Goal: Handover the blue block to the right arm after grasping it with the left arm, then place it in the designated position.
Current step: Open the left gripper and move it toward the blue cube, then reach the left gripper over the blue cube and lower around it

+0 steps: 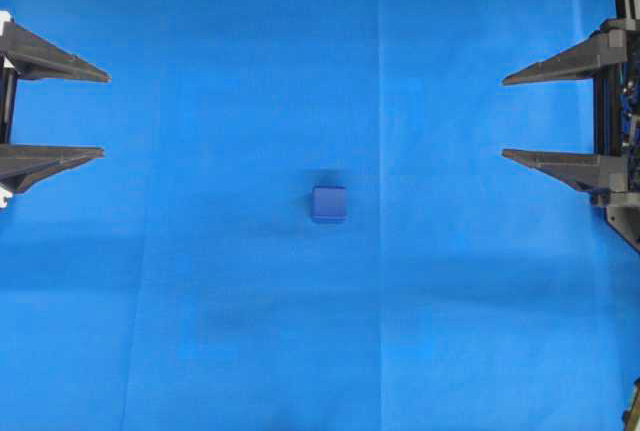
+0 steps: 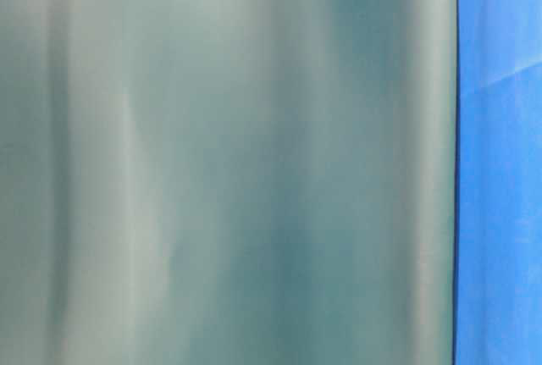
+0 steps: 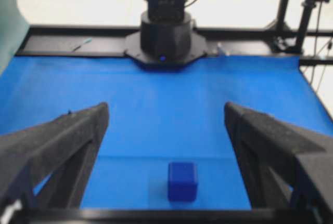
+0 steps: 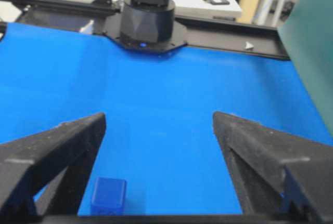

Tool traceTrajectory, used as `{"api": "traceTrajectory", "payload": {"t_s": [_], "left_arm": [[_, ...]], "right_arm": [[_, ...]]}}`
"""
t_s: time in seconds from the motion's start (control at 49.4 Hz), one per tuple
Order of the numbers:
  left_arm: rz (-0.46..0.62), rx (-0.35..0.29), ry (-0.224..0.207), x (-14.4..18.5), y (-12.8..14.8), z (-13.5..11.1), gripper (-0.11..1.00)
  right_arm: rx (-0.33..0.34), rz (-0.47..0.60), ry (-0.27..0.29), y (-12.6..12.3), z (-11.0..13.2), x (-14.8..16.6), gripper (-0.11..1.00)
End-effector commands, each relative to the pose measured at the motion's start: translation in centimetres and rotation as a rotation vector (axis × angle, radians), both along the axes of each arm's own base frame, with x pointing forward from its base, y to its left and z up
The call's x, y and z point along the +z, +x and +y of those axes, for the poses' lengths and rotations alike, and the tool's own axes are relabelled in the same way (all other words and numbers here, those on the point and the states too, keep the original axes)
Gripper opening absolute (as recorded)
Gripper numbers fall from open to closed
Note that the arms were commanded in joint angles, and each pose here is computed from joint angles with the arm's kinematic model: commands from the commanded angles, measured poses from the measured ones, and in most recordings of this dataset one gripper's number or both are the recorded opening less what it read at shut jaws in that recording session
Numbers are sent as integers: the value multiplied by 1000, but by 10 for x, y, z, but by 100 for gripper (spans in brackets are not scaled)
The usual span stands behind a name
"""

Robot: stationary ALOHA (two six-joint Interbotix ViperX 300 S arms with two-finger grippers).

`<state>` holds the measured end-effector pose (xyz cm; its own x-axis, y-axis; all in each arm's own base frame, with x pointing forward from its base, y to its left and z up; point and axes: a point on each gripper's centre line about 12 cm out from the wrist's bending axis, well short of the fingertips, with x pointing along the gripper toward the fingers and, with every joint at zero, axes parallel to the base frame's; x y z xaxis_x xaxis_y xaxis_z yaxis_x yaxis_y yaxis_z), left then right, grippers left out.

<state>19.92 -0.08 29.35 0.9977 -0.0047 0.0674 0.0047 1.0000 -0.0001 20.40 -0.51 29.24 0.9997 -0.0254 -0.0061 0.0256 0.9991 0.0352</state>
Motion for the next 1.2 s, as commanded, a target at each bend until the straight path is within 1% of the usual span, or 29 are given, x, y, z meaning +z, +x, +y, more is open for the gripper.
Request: {"api": "traceTrajectory", "payload": {"t_s": [0.0, 0.243, 0.426, 0.547, 0.689, 0.77, 1.033, 1.175], "left_arm": [[-11, 2, 0, 5, 1, 0, 93], [-3, 1, 0, 4, 5, 0, 93], [6, 1, 0, 4, 22, 0, 93], [11, 1, -2, 3, 39, 0, 93], [-31, -2, 1, 7, 58, 0, 93], [-37, 0, -1, 8, 70, 0, 93], [15, -2, 1, 3, 116, -1, 93], [23, -2, 4, 6, 143, -1, 93]], "right_arm": [[-6, -32, 7, 3, -1, 11, 97], [-8, -31, 8, 4, -2, 10, 98], [-15, -26, 7, 7, -3, 8, 98], [-21, -31, 6, 8, -5, 8, 98], [-26, -39, 6, 9, -6, 9, 98], [-26, -39, 6, 9, -6, 8, 98], [-28, -39, 6, 9, -6, 8, 98], [-31, -39, 4, 10, -7, 8, 98]]}}
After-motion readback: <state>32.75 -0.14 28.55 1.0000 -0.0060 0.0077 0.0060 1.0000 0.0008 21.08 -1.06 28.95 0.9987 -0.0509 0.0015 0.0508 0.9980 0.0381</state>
